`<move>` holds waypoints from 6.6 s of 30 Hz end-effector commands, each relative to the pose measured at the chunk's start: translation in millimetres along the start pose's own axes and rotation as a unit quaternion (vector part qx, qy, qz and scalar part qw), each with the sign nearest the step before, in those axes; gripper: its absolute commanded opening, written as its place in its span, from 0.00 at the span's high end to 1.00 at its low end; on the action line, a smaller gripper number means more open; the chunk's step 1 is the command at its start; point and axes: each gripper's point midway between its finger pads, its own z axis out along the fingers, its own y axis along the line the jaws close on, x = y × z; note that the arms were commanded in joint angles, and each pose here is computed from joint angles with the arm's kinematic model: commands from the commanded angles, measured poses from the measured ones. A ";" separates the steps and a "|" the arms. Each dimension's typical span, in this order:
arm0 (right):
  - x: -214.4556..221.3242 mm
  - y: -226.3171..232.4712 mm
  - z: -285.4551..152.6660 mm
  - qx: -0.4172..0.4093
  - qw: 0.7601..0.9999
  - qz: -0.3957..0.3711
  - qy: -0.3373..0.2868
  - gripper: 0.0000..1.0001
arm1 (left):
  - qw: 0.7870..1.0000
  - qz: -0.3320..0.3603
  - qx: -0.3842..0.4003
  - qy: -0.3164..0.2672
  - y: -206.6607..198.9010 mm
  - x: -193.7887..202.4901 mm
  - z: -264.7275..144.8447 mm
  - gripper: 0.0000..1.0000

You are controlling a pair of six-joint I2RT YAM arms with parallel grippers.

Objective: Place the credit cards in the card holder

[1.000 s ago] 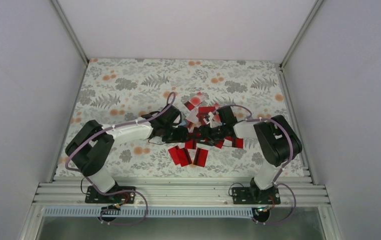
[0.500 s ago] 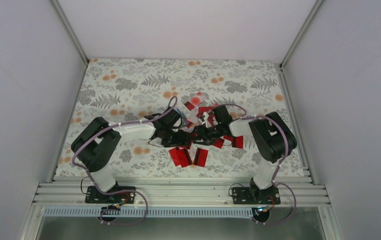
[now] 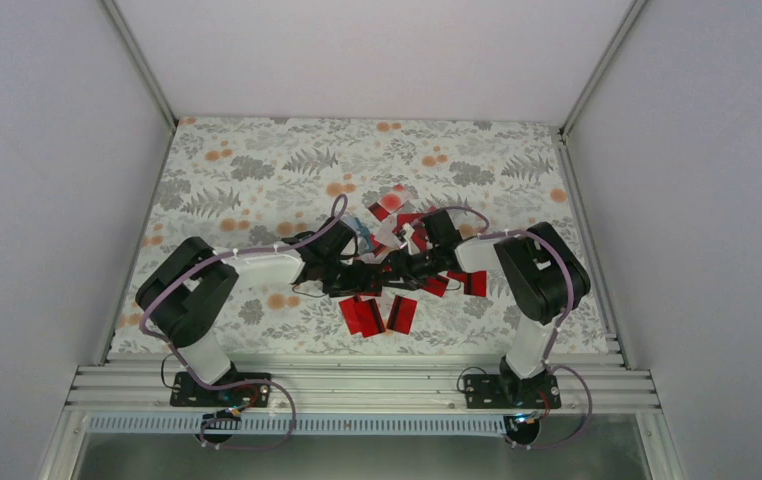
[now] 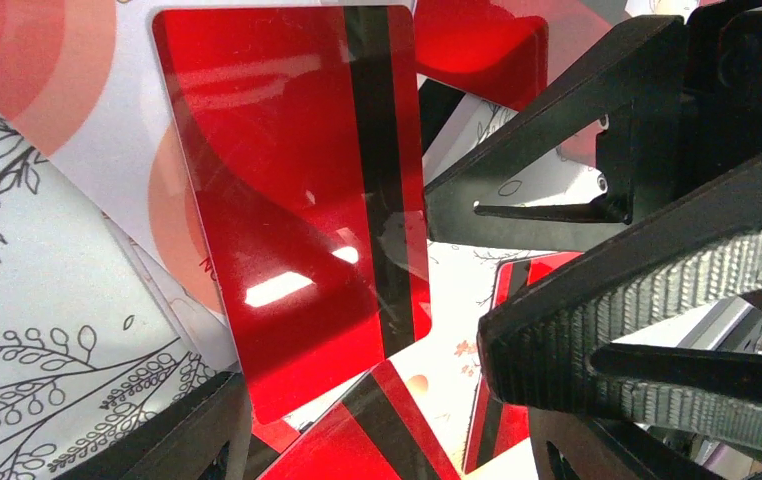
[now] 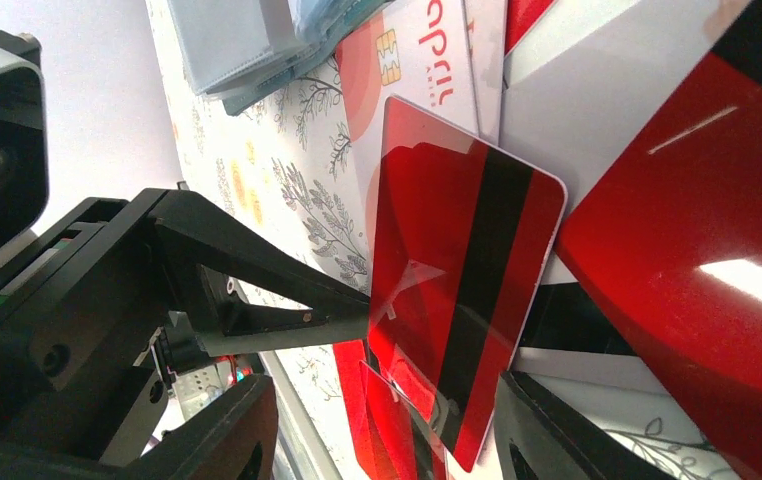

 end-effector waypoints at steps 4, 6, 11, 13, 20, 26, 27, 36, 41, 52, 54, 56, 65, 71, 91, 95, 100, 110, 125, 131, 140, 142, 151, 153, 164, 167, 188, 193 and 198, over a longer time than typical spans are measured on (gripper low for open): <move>61.2 -81.9 18.8 0.144 0.983 0.098 0.058 0.44 | 0.997 0.002 0.070 -0.042 -28.8 -16.6 -12.9 0.30; 62.5 -83.0 18.5 0.146 0.983 0.099 0.058 0.44 | 0.995 0.002 0.084 -0.051 -37.0 -20.1 -19.4 0.30; 63.2 -86.6 17.5 0.155 0.981 0.104 0.055 0.44 | 0.993 0.000 0.096 -0.067 -42.2 -23.9 -27.4 0.31; 63.5 -88.0 17.0 0.159 0.980 0.106 0.054 0.44 | 0.992 -0.005 0.102 -0.074 -41.9 -24.2 -31.1 0.32; 62.3 -87.0 16.7 0.158 0.981 0.105 0.051 0.45 | 0.991 -0.015 0.108 -0.081 -35.0 -23.5 -31.2 0.33; 62.9 -87.5 17.8 0.156 0.981 0.105 0.053 0.45 | 0.992 -0.022 0.098 -0.071 -24.5 -22.1 -18.3 0.33; 63.5 -87.9 17.8 0.156 0.981 0.106 0.054 0.45 | 0.992 -0.022 0.099 -0.073 -24.3 -22.6 -17.2 0.34; 64.6 -89.4 18.0 0.157 0.980 0.106 0.056 0.45 | 0.994 -0.030 0.078 -0.070 -11.6 -20.6 -9.7 0.46; 64.1 -89.4 18.2 0.156 0.980 0.106 0.056 0.46 | 0.995 -0.034 0.061 -0.077 -4.0 -22.6 -8.1 0.59; 66.6 -91.0 18.3 0.159 0.980 0.104 0.060 0.47 | 0.995 -0.044 0.015 -0.084 16.2 -30.0 0.5 0.68; 67.7 -91.9 17.9 0.160 0.980 0.104 0.062 0.48 | 0.995 -0.047 0.010 -0.089 18.5 -33.3 0.0 0.68; 68.5 -92.7 17.6 0.162 0.979 0.104 0.062 0.50 | 0.995 -0.050 0.001 -0.092 22.8 -35.5 -0.3 0.70; 72.2 -96.0 15.8 0.166 0.979 0.103 0.063 0.67 | 0.995 -0.053 -0.020 -0.088 39.2 -35.5 6.7 0.71; 75.3 -98.4 14.9 0.169 0.978 0.104 0.065 0.74 | 0.994 -0.051 -0.030 -0.090 43.5 -35.3 7.0 0.71; 77.4 -100.6 3.9 0.178 0.977 0.107 0.049 0.77 | 0.993 -0.045 -0.052 -0.098 47.3 -37.7 3.3 0.98; 70.5 -94.7 -1.2 0.175 0.979 0.097 0.034 0.76 | 0.994 -0.034 -0.029 -0.103 29.5 -41.3 -5.2 0.98; 49.1 -76.3 -19.0 0.186 0.981 0.062 -0.009 0.74 | 0.993 -0.027 -0.011 -0.116 10.0 -43.8 -26.7 0.98; -18.8 -15.8 -49.0 0.191 0.977 -0.025 -0.090 0.58 | 0.981 -0.017 -0.040 -0.188 -18.3 -63.9 -105.2 0.98; -119.4 33.9 -31.8 0.168 0.977 -0.076 -0.106 0.49 | 0.965 -0.067 -0.119 -0.222 42.3 -107.9 -133.5 0.98; -147.3 56.8 -19.2 0.129 0.981 -0.106 -0.103 0.48 | 0.971 -0.071 -0.102 -0.206 64.8 -116.6 -119.8 0.98; -166.8 89.4 -4.1 0.059 0.980 -0.166 -0.091 0.47 | 0.982 -0.075 -0.037 -0.169 72.6 -128.7 -98.9 0.98; -166.9 88.9 3.4 0.052 0.981 -0.171 -0.081 0.47 | 0.983 -0.080 -0.031 -0.162 76.0 -129.3 -96.9 0.98; -163.9 44.4 25.8 0.092 0.983 -0.149 -0.049 0.50 | 0.988 -0.099 -0.008 -0.116 91.0 -124.5 -76.2 0.98; -157.9 31.2 29.4 0.105 0.984 -0.136 -0.039 0.51 | 0.989 -0.101 -0.004 -0.111 92.9 -125.5 -74.2 0.98; -96.2 -13.0 26.4 0.133 0.990 -0.054 -0.010 0.54 | 0.992 -0.083 0.037 -0.087 86.4 -118.9 -67.3 0.98; -92.8 -16.9 28.5 0.132 0.990 -0.044 -0.007 0.55 | 0.993 -0.083 0.034 -0.078 90.2 -111.9 -64.0 0.98; -90.5 -30.3 28.4 0.158 0.986 -0.054 0.002 0.57 | 0.994 -0.037 0.097 -0.028 83.7 -106.4 -48.7 0.98; -92.0 -29.9 28.6 0.159 0.986 -0.057 0.003 0.57 | 0.994 -0.041 0.095 -0.030 86.5 -110.6 -47.1 0.98; -93.1 -27.7 22.1 0.171 0.983 -0.072 0.001 0.57 | 0.995 -0.048 0.086 -0.033 92.8 -113.2 -44.5 0.98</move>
